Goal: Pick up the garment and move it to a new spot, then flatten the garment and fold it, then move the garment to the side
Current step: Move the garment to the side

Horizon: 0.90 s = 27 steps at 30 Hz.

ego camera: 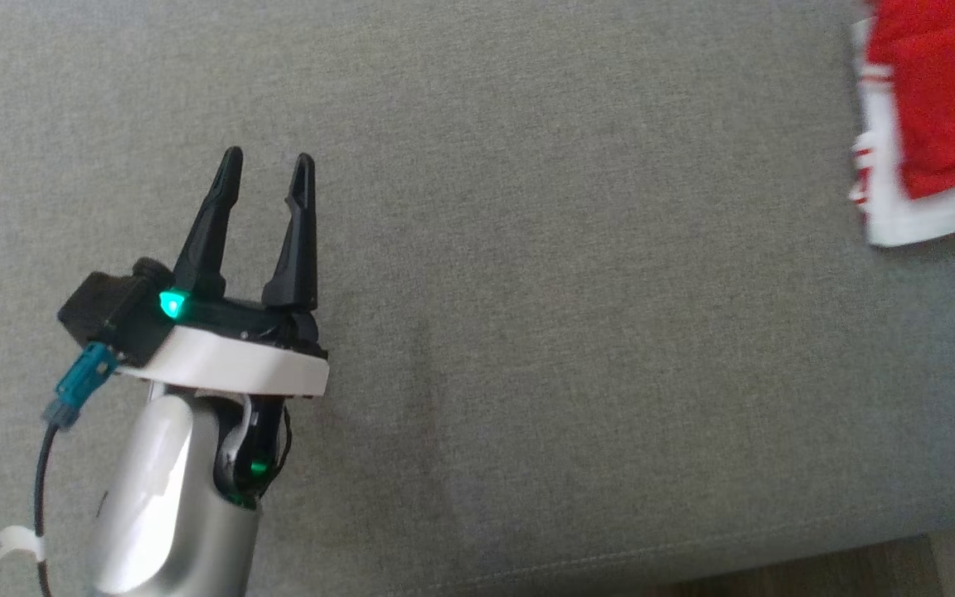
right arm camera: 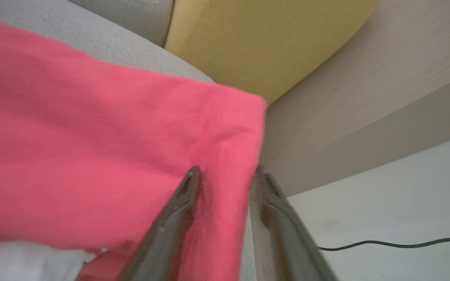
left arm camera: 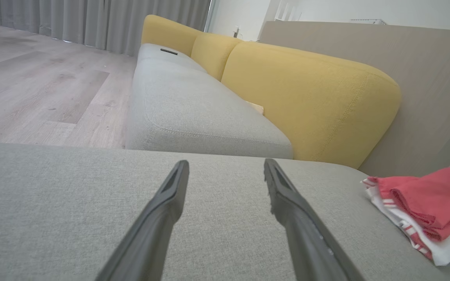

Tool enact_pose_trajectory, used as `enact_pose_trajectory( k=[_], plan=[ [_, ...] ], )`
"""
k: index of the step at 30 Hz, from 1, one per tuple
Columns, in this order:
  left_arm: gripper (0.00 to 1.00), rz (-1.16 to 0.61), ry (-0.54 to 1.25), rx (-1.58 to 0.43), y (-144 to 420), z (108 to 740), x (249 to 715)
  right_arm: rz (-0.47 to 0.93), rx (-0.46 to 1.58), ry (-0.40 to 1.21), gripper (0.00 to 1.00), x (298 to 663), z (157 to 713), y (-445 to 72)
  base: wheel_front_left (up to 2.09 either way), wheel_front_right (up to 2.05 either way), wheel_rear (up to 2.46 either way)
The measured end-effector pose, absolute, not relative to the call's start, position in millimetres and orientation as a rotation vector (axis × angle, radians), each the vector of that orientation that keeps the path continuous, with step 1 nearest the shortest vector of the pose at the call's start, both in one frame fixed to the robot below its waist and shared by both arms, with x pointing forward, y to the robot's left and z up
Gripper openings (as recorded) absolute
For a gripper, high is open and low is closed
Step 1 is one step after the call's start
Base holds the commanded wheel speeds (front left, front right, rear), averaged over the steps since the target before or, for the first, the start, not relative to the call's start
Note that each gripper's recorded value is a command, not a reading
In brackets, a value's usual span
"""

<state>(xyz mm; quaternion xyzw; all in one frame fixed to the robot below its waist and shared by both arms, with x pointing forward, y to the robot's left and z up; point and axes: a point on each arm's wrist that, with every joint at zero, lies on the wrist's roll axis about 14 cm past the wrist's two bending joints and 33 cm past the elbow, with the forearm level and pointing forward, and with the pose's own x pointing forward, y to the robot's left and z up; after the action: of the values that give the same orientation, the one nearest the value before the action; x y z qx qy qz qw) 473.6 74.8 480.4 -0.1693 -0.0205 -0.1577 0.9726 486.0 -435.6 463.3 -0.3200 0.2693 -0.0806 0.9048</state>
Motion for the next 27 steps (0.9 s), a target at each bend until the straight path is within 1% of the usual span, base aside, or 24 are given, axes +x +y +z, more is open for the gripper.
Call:
enact_pose_trajectory(
  k=[4,9,13,14,16,21,27],
  plan=[
    [1.0,-0.324,-0.047,-0.336,74,483,473,-0.175,-0.64,0.519,1.0,490,471,-430,0.0,0.0,0.0],
    [1.0,-0.323,-0.07,-0.331,76,494,470,-0.159,-0.604,0.399,1.0,504,496,-408,0.0,0.0,0.0],
    [1.0,-0.304,-0.104,-0.326,83,508,467,-0.098,-0.518,0.247,1.0,519,519,-362,0.0,0.0,0.0],
    [1.0,-0.304,-0.104,-0.326,83,508,467,-0.098,-0.518,0.247,1.0,519,519,-362,0.0,0.0,0.0],
    [1.0,-0.302,-0.127,-0.322,85,517,465,-0.05,-0.461,0.173,1.0,523,529,-331,0.0,0.0,0.0],
    [1.0,-0.269,-0.176,-0.324,99,537,452,0.037,-0.284,0.018,1.0,514,550,-268,0.0,0.0,0.0],
    [1.0,-0.236,-0.203,-0.323,111,550,431,0.112,-0.092,-0.122,1.0,484,566,-213,0.0,0.0,0.0]
  ],
)
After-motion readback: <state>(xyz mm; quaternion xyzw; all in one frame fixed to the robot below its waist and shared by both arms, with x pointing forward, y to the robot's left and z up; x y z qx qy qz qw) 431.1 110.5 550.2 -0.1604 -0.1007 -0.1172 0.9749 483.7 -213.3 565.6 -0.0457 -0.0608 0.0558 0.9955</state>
